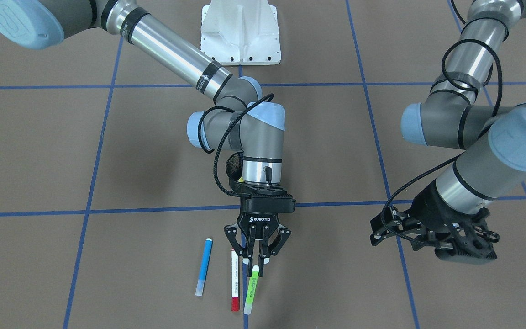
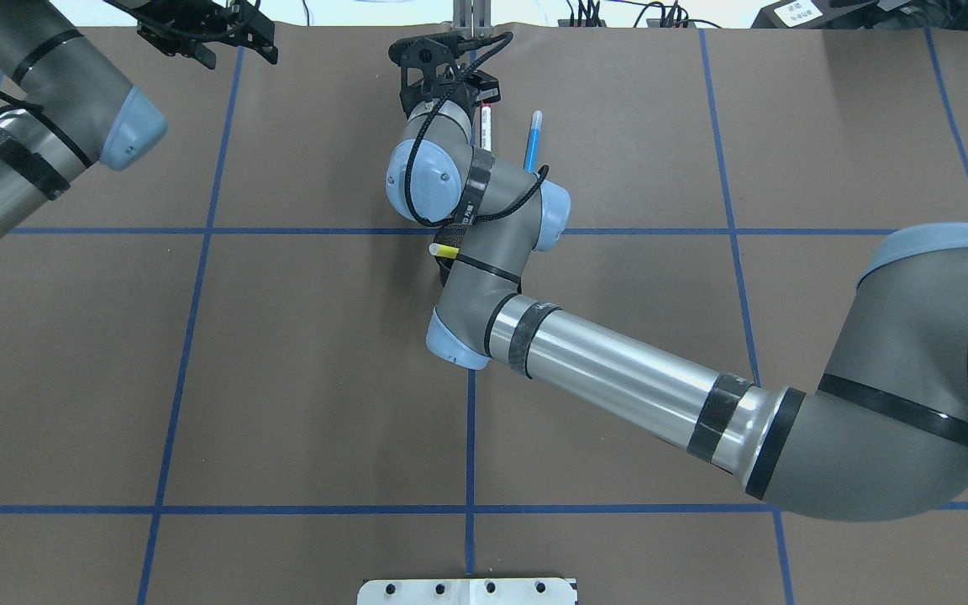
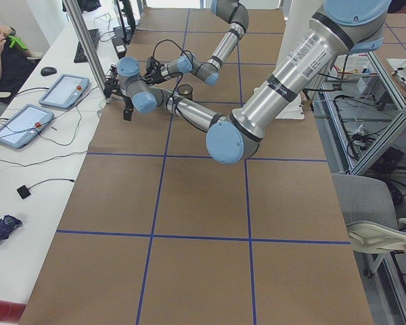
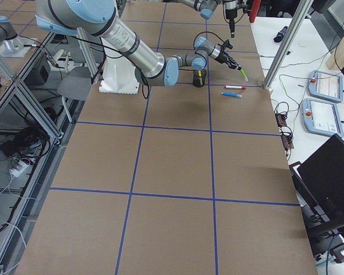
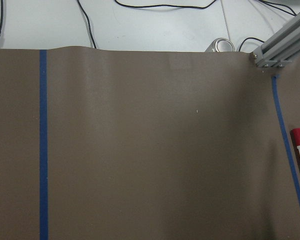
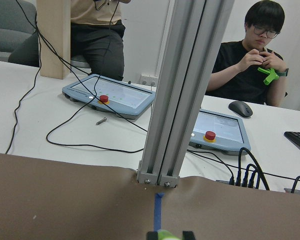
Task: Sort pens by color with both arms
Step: 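Carry the green highlighter beside the red-capped marker and release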
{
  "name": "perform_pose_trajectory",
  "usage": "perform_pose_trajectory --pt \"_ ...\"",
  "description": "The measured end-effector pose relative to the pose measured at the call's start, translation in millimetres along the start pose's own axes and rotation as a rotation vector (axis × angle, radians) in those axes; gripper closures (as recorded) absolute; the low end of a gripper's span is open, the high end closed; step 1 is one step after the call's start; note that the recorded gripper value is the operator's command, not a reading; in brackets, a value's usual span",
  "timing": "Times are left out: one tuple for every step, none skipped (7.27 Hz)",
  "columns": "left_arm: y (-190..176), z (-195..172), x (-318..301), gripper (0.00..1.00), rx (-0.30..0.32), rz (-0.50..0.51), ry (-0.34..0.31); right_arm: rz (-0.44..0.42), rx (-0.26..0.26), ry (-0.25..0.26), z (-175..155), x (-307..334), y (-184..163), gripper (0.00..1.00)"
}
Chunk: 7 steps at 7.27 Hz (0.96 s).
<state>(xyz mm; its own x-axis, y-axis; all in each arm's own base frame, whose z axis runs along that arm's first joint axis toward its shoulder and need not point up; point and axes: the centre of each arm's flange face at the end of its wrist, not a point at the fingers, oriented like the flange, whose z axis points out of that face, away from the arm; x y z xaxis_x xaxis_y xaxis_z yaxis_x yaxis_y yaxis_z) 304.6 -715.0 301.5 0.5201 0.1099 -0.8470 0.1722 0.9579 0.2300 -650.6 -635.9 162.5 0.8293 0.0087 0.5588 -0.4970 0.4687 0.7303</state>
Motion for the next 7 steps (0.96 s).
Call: perform_pose_trajectory --pt "1.5 1.3 -3.3 0.00 -0.001 -0.002 -0.002 -0.001 -0.001 -0.006 0.1 -1.3 5.3 1.00" --pt "3.3 2.5 -6.9 0.00 -0.001 -0.001 -0.001 -0.004 -0.002 -0.010 -0.7 -2.7 8.3 0.98" --pt "4.7 3.3 -9.5 0.00 0.000 0.000 0.000 -0.008 -0.002 -0.011 -0.6 -3.0 9.4 0.33" --pt "5.2 3.8 -10.8 0.00 0.000 0.000 0.000 -0.013 -0.002 -0.011 -0.5 -2.9 9.6 0.03" --pt "5.4 4.4 -11.6 0.00 0.000 0.000 0.000 -0.019 -0.002 -0.011 -0.8 -3.3 9.7 0.02" --pt "5.5 4.9 -12.3 0.00 -0.001 0.000 -0.001 -0.025 -0.003 -0.012 -1.3 -4.1 10.2 0.02" --pt "5.4 5.0 -12.4 0.00 0.000 0.000 -0.001 -0.028 -0.005 -0.019 -3.1 -5.4 8.7 0.01"
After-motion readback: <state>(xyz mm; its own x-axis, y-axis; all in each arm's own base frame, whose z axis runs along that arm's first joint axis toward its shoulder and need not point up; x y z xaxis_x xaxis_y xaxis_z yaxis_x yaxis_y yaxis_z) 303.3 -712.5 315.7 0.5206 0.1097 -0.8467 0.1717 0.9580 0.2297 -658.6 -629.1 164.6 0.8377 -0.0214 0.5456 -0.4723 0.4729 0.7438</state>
